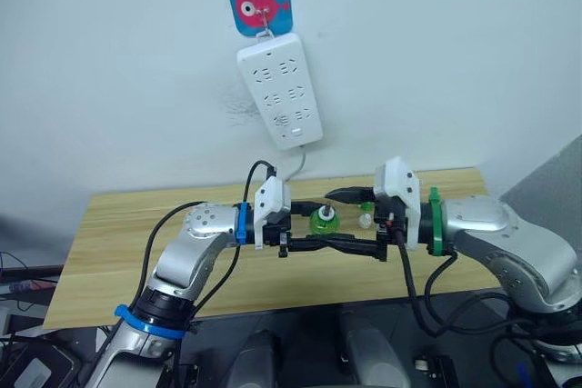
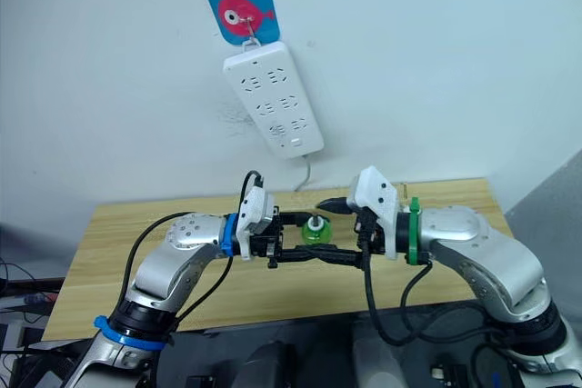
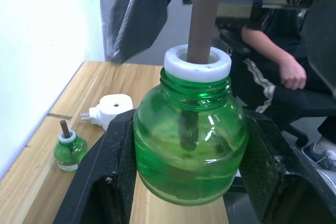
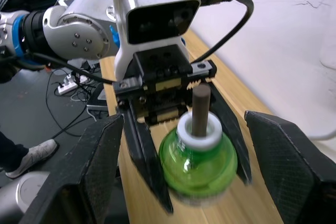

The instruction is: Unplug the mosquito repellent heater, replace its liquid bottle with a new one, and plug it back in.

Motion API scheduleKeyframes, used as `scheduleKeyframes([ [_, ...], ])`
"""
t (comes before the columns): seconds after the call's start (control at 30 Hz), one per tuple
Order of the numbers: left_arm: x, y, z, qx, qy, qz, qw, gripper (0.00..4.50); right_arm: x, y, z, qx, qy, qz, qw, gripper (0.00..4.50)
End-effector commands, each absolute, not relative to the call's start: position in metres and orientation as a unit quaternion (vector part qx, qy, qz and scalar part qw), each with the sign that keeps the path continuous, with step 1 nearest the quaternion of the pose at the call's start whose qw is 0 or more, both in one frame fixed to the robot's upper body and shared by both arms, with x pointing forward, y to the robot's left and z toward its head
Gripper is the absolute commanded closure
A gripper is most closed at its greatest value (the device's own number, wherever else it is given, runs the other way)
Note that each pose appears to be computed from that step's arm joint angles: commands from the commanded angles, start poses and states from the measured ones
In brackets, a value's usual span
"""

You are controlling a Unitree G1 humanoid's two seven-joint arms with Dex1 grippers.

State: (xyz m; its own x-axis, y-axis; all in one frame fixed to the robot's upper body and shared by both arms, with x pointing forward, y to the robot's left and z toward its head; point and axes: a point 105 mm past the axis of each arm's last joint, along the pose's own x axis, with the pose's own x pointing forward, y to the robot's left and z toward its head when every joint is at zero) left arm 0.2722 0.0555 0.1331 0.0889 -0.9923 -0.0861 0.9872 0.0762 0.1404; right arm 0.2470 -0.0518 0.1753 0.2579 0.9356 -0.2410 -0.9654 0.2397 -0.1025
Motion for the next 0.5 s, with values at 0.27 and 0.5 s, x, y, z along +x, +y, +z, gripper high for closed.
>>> scheduleKeyframes([
  [0.27, 0.2690, 0.0494, 0.1435, 0.083, -0.043, -0.681, 0.727, 2.20, 0.2497, -0.0486, 0.1800, -0.131, 0.040, 0.600, 0.788, 2.49],
  [0.5, 0.2685, 0.0524, 0.1457, 0.062, -0.046, -0.675, 0.734, 2.20, 0.2496, -0.0495, 0.1800, -0.140, 0.032, 0.603, 0.785, 3.66],
])
